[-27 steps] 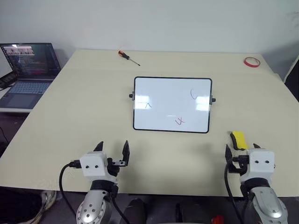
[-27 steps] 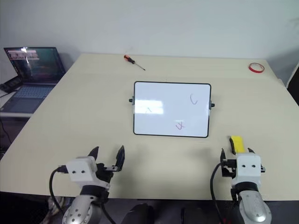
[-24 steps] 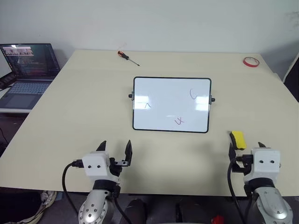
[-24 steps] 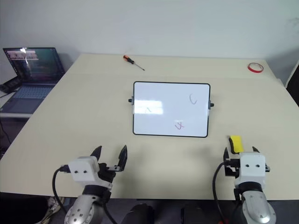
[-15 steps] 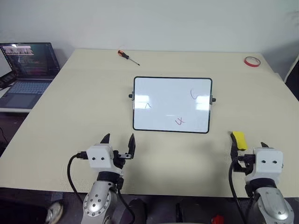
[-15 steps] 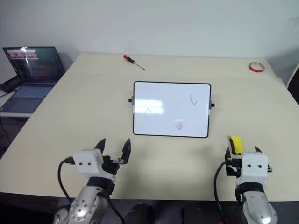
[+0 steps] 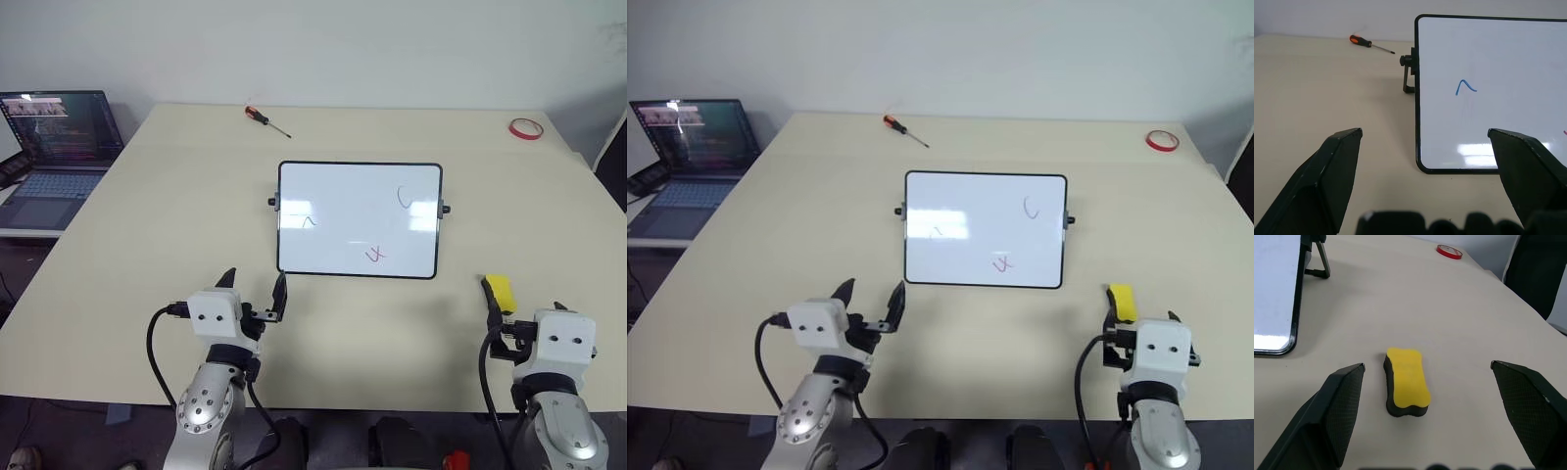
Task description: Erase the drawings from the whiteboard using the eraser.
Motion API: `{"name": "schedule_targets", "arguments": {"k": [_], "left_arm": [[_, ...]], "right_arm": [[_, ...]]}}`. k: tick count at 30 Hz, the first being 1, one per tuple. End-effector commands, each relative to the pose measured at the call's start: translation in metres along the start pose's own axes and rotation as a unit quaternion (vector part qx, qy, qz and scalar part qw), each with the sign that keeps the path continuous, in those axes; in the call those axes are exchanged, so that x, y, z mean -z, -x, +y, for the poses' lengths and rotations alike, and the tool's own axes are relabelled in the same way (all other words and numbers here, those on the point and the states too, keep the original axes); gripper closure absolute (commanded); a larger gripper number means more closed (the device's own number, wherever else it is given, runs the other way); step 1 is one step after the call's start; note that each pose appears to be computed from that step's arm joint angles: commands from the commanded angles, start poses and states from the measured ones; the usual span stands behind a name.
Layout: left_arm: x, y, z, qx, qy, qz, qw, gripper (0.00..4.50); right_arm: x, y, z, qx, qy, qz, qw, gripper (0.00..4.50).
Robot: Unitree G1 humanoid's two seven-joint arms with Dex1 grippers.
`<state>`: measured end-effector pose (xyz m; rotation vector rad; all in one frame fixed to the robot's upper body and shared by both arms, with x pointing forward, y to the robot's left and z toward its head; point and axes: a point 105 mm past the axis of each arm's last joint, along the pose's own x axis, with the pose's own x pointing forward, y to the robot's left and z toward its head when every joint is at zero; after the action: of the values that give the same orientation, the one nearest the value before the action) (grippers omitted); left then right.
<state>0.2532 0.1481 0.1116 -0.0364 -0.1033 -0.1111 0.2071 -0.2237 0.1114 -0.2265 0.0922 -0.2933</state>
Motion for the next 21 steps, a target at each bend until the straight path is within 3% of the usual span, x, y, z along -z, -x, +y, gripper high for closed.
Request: {"name": "schedule_targets", "arguments": {"k": [1, 6, 12, 16, 21], "left_arm": [[-0.007, 0.001, 0.003, 0.005, 0.002, -0.017, 1.000, 0.00], [-0.012, -0.014, 0.018, 0.038, 0.008, -0.042, 0.998, 0.00], [-0.045, -0.048, -0.001, 0.178, 0.002, -0.098, 0.979, 0.00], [-0.055, -0.063, -0.039, 0.332, -0.005, -0.092, 0.939, 0.00], [-0.051, -0.057, -0.075, 0.490, -0.018, -0.075, 0.868, 0.00]], "right_arm": [[-0.008, 0.004, 0.000, 0.001, -0.005, -0.018, 1.000, 0.01], [0.000, 0.002, -0.004, -0.022, -0.027, -0.002, 0.999, 0.01], [-0.002, -0.005, -0.016, -0.024, -0.039, -0.001, 0.999, 0.01], [-0.003, -0.011, -0.023, -0.023, -0.048, 0.003, 0.999, 0.01], [-0.010, -0.023, -0.024, -0.026, -0.075, -0.002, 0.997, 0.01]]}}
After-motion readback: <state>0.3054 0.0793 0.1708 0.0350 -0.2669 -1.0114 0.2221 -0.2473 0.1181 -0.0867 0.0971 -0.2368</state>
